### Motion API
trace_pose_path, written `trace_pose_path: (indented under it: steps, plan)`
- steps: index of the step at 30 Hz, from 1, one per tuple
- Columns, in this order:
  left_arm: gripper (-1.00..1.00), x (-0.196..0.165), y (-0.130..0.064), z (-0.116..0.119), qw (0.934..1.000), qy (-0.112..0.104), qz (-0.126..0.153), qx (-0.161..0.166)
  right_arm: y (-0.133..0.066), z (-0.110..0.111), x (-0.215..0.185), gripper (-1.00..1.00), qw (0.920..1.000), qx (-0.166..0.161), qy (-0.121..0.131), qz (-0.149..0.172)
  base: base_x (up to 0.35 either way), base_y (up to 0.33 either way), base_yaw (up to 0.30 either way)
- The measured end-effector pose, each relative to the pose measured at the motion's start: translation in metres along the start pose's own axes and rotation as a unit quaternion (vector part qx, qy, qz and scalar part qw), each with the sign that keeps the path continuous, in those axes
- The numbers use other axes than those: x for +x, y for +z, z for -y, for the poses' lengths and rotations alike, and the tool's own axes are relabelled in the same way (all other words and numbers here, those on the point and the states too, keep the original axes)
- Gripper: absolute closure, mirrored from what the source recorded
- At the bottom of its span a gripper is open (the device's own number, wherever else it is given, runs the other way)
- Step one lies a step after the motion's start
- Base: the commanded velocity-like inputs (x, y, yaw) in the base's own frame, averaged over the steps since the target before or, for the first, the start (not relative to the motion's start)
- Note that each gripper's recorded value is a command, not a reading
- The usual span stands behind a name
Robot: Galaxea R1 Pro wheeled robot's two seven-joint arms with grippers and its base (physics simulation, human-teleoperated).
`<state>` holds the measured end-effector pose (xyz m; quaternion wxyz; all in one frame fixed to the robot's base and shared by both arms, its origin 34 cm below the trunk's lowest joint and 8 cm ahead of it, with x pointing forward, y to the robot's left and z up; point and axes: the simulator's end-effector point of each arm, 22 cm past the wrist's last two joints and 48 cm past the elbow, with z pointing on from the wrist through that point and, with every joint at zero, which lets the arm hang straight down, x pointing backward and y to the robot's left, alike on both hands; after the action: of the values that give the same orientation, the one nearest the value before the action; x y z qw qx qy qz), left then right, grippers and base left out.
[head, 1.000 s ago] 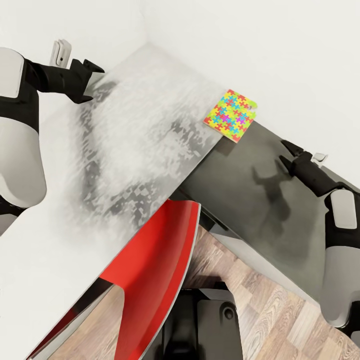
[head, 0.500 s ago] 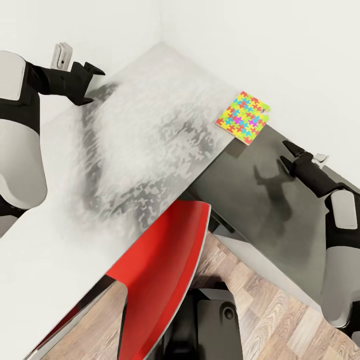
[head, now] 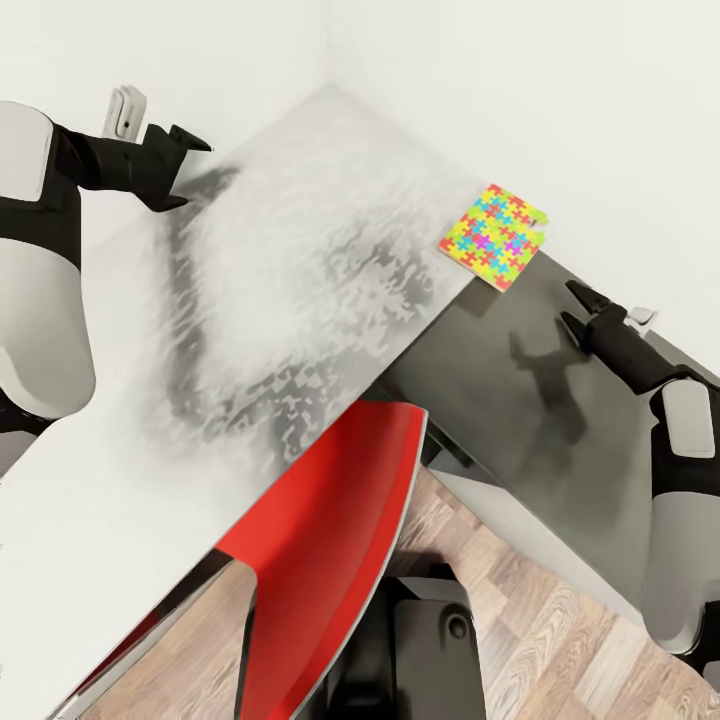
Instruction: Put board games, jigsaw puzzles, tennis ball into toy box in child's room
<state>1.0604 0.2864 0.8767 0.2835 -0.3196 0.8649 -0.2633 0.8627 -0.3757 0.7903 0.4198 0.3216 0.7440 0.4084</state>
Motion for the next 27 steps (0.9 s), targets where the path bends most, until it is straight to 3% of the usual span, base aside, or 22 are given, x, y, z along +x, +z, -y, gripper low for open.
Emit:
trace_pose_path:
  steps: [14,27]
  plan:
    - [-1.0,0.001,0.0,0.0,1.0,0.001,-0.001,-0.001,-0.001,0.015,-0.012,-1.0,0.9994,0.011,0.001,0.034,0.0,0.0,0.07]
    - [-1.0,0.002,0.001,-0.001,1.0,0.001,-0.001,-0.001,-0.004,0.02,-0.021,-1.0,0.9989,0.018,-0.008,0.043,0.0,0.0,0.011]
